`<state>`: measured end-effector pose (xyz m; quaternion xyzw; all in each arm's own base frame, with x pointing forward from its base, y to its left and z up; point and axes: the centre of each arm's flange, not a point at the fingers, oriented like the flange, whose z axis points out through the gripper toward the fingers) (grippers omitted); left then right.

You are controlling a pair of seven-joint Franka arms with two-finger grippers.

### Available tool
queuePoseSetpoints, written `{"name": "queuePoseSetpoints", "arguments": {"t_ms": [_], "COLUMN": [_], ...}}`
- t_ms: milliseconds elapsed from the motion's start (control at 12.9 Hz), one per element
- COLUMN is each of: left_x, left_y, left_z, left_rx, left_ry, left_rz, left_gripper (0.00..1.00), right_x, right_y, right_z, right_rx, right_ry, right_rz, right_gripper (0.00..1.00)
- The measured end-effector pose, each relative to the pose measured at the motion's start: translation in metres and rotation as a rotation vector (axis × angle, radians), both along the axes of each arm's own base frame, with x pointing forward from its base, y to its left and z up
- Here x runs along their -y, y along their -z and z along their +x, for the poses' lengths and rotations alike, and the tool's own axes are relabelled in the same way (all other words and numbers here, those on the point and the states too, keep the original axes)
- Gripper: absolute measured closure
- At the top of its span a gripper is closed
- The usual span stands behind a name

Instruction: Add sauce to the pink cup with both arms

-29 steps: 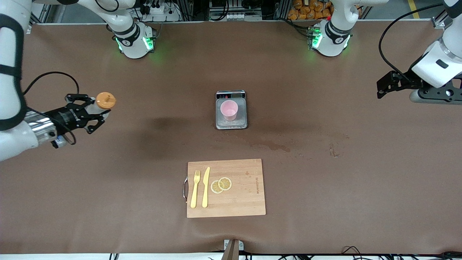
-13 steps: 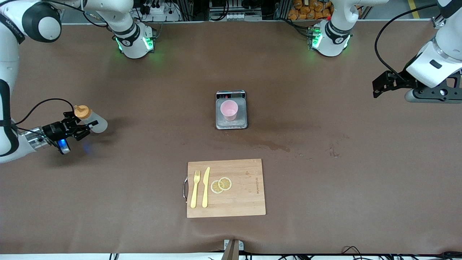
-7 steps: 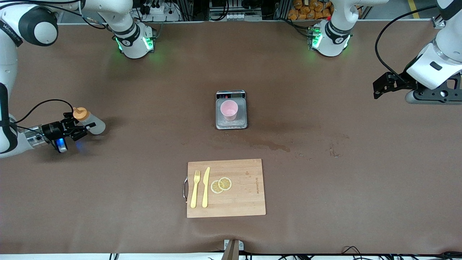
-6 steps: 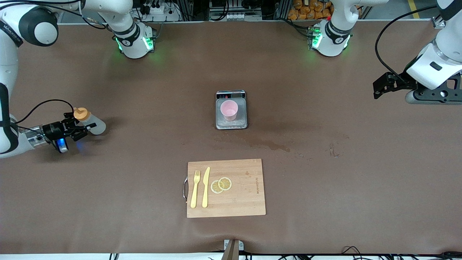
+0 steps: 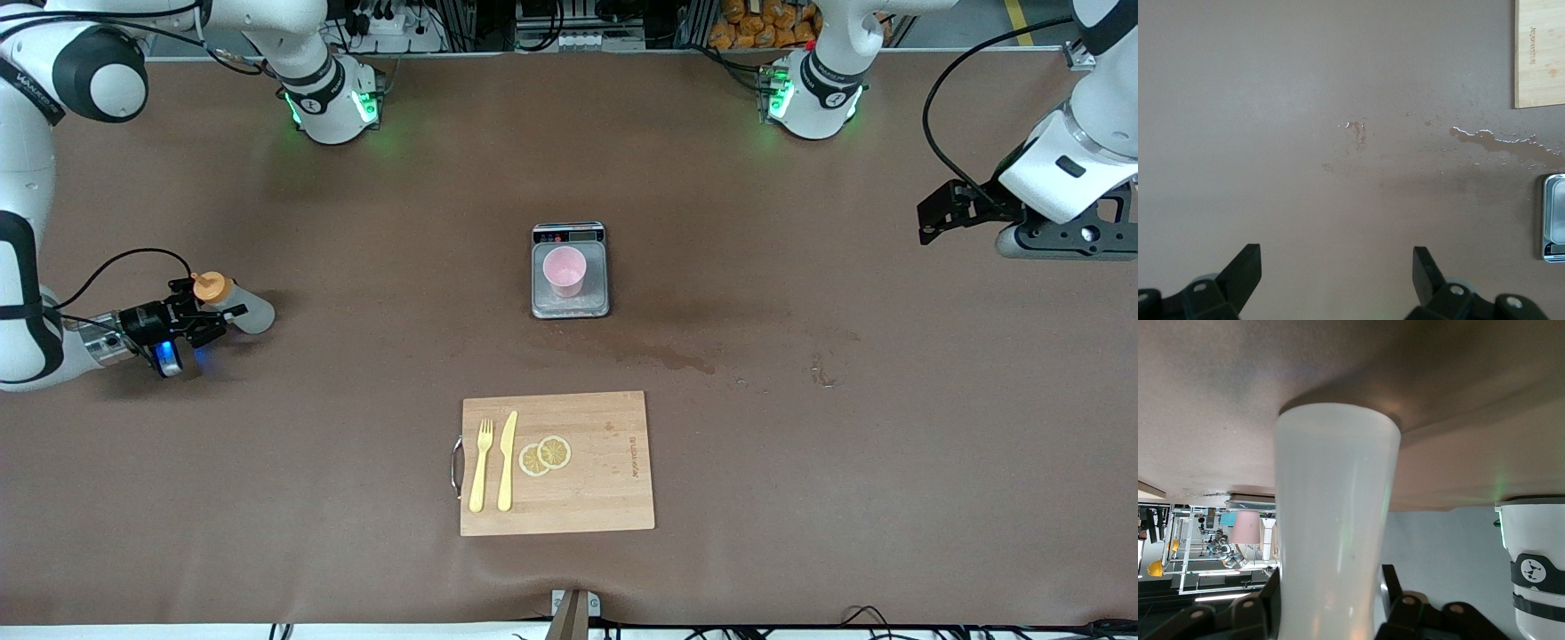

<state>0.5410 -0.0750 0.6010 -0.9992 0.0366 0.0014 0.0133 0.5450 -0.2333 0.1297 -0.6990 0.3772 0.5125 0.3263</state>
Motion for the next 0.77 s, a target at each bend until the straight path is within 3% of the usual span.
{"name": "queuePoseSetpoints", "arguments": {"t_ms": [232,464,773], "left_x": [-0.001,-0.002,-0.003], "left_y": [0.001,0.0,-0.008], "left_z": [0.001,0.0,-0.003], "left_rx": [-0.001,0.001,0.015], "left_ry": [-0.003,-0.003,-0.004], "left_rz": [0.0,0.0,-0.002], "left_gripper": [0.0,0.0,0.0], "right_x": [0.003,0.013,0.024], "right_y": [-0.011,-0.057,-0.128], "right_z": [0.006,0.024,0.044], "right_rx": [-0.006,-0.039,-0.014], "right_ry": [0.001,-0.005,-0.027], "right_rz": [-0.016,-0.081,-0.148], "right_gripper": [0.0,0.0,0.0]}}
